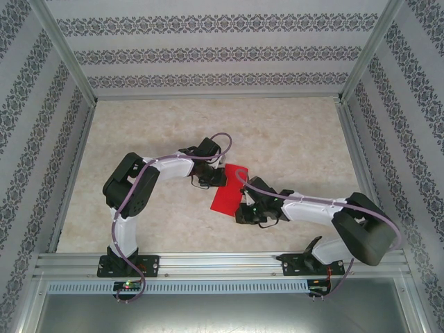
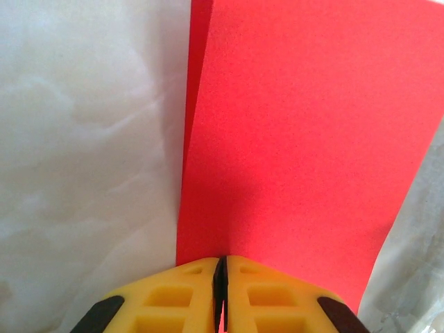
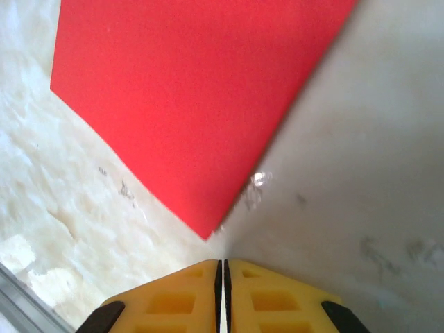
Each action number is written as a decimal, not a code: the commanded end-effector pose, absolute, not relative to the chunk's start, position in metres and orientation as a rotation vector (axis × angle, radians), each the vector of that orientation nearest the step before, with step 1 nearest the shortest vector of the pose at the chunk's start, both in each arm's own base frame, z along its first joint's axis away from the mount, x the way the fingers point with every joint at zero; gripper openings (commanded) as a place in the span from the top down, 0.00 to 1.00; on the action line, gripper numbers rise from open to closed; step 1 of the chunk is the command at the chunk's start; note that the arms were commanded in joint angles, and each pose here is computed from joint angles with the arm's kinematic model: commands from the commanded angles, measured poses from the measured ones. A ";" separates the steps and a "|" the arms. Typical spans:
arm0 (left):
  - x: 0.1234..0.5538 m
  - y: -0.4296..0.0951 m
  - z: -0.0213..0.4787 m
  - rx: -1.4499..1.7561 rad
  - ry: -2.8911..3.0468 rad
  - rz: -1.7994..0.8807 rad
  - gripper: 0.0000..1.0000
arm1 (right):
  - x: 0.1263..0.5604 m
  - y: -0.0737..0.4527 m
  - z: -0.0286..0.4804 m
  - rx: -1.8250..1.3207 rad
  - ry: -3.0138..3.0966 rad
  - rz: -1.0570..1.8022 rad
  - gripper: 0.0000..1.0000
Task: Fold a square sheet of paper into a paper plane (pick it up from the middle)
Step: Fold the square sheet of paper in half at the center of the table.
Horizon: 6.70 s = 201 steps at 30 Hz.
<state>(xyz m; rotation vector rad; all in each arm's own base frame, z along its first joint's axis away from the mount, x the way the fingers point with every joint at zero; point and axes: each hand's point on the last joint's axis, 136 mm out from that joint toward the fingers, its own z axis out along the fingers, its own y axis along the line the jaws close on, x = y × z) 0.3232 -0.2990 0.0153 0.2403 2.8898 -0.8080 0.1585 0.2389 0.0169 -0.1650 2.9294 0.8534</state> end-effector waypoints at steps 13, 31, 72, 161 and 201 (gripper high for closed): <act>0.290 -0.262 -0.036 0.248 3.080 -0.531 0.86 | 0.270 0.250 0.074 0.114 2.647 1.006 0.88; 0.290 -0.254 -0.037 0.289 3.085 -0.451 0.86 | 0.309 0.226 0.013 0.183 2.710 0.858 0.89; 0.284 -0.246 -0.043 0.312 3.106 -0.404 0.86 | 0.348 0.222 0.025 0.160 2.599 0.855 0.90; 0.279 -0.243 -0.043 0.348 3.139 -0.376 0.86 | 0.273 0.236 0.009 0.111 2.647 0.991 0.89; 0.281 -0.244 -0.039 0.380 3.138 -0.374 0.86 | 0.244 0.285 0.026 0.008 2.669 1.138 0.87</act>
